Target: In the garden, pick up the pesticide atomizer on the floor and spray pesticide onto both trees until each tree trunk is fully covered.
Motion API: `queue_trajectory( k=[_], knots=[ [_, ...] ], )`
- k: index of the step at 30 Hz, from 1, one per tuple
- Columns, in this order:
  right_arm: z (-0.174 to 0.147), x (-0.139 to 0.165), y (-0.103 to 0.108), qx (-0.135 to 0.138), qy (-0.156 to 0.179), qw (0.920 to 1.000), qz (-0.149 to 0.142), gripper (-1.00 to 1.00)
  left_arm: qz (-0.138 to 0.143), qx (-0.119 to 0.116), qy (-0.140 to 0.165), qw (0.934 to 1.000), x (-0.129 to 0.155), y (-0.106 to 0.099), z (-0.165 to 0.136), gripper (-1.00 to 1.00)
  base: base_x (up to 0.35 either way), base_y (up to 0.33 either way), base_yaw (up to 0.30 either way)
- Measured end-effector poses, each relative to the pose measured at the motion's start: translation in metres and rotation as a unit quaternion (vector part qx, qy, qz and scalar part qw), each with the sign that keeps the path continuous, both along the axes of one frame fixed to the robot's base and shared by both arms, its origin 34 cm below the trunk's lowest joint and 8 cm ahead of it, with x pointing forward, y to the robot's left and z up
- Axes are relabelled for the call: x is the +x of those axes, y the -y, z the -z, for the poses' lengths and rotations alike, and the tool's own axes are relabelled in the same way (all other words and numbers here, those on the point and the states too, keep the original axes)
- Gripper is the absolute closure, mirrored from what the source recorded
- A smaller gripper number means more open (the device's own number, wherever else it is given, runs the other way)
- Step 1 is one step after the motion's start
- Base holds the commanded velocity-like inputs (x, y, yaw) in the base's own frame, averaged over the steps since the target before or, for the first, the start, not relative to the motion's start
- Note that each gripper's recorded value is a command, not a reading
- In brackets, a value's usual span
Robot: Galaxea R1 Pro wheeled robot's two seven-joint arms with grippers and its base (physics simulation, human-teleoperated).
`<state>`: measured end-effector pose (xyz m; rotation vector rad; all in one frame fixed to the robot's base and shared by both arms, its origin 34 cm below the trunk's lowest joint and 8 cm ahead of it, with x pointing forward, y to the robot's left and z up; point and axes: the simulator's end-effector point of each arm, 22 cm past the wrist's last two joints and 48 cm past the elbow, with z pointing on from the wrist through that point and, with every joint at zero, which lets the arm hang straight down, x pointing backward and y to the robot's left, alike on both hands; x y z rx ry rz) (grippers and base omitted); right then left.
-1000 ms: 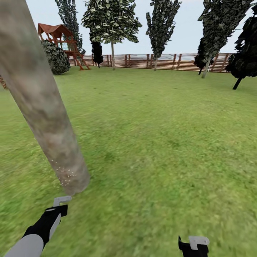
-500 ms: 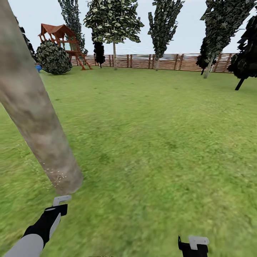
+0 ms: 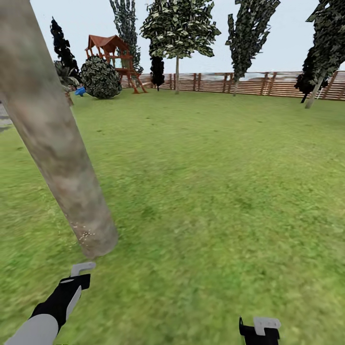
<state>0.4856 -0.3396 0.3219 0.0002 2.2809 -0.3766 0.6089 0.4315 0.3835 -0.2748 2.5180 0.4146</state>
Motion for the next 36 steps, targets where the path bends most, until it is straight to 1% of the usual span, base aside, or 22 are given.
queue_trajectory(
  k=[8,17,30,36],
  knots=[
    [0.0001,-0.0001,0.0,0.0,0.0,1.0,0.0,-1.0,0.0,0.001,-0.001,1.0,-0.0003,-0.001,-0.0001,1.0,0.161,-0.243,0.264],
    [0.0001,-0.0002,-0.0001,0.0,0.0,1.0,0.0,-1.0,0.0,0.0,-0.001,1.0,-0.0003,-0.0004,0.0,1.0,0.13,-0.249,0.044],
    [0.0001,-0.0002,-0.0001,0.0,0.0,1.0,0.0,-1.0,-0.001,0.0,-0.001,1.0,-0.0003,-0.0003,0.0001,1.0,0.095,-0.26,0.266],
    [0.0001,-0.0001,-0.0001,0.0,0.0,1.0,0.0,-1.0,-0.001,0.001,-0.001,1.0,-0.0003,-0.0003,0.0001,1.0,0.096,-0.261,0.033]
  ],
)
